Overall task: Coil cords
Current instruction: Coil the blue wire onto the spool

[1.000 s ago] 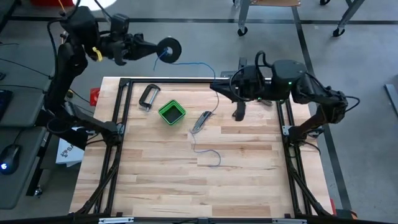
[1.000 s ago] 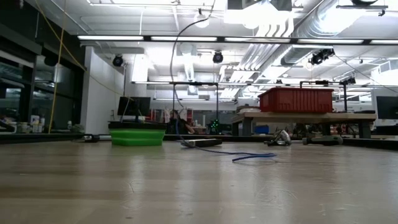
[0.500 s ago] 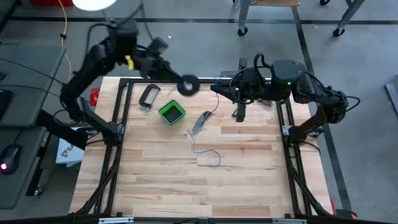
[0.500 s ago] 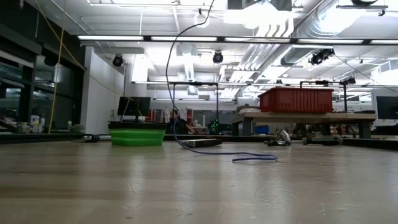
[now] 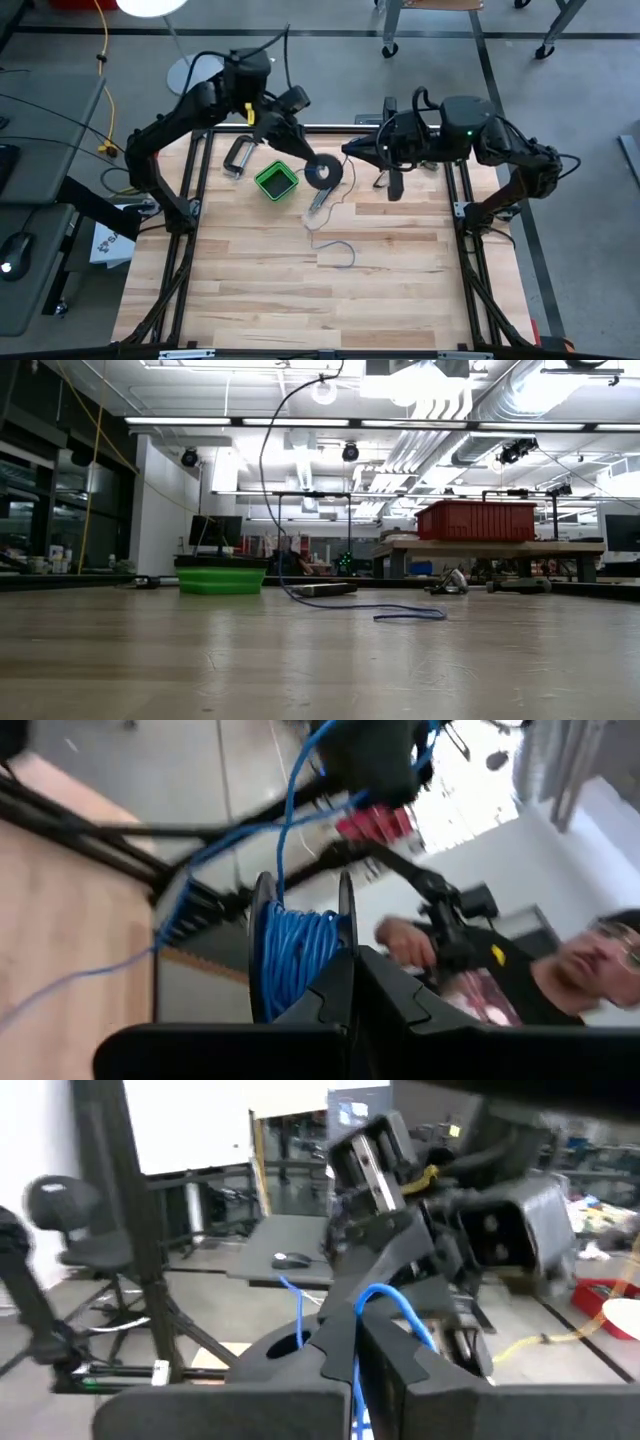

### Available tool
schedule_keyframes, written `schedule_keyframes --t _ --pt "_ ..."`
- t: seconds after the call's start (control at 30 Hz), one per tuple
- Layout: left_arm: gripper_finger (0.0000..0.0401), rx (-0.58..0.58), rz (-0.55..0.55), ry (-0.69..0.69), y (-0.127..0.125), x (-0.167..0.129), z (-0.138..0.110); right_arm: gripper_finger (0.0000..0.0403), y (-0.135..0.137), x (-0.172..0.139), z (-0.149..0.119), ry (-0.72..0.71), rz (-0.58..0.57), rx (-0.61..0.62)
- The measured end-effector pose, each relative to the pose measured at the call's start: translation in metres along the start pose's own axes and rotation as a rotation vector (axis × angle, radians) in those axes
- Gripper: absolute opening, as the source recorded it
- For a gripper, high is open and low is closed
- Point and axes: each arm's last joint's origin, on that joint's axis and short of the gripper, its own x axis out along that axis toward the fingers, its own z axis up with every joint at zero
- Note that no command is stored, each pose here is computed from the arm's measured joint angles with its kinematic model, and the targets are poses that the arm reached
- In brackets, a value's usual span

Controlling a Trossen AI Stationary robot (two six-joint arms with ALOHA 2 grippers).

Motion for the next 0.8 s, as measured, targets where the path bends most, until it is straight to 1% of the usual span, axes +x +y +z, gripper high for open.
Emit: schedule_keyframes --t 0.1,0.27,0.33,0.43,0.57,0.63,0.7,0.8 --pt "0.0001 -0.033 -0.035 0.060 0.002 0.012 -0.003 0.0000 0.001 0.000 0.000 -0.004 0.027 -0.001" --pt "0.0001 -0.039 -0.107 0.118 0.002 0.035 -0.004 0.0000 -0.004 0.001 0.000 -0.006 0.045 0.001" --pt "0.0001 -0.020 -0.157 0.129 -0.002 0.045 -0.002 0.0000 -0.005 0.002 0.001 -0.016 0.055 0.001" --pt "0.0001 0.016 -0.255 0.135 -0.011 0.055 0.002 0.0000 -0.007 0.002 0.004 -0.052 0.115 0.000" --pt "0.0001 0.104 -0.405 0.106 -0.028 0.061 0.010 0.0000 -0.005 0.004 0.008 -0.103 0.180 -0.005" --pt "0.0001 0.166 -0.476 0.058 -0.037 0.060 0.013 0.0000 -0.005 0.007 0.008 -0.118 0.192 -0.007" --pt "0.0001 0.208 -0.524 0.006 -0.043 0.057 0.014 0.0000 -0.005 0.009 0.009 -0.134 0.200 -0.009" --pt "0.0001 0.245 -0.553 -0.060 -0.048 0.054 0.015 0.0000 -0.004 0.014 0.010 -0.172 0.226 -0.015"
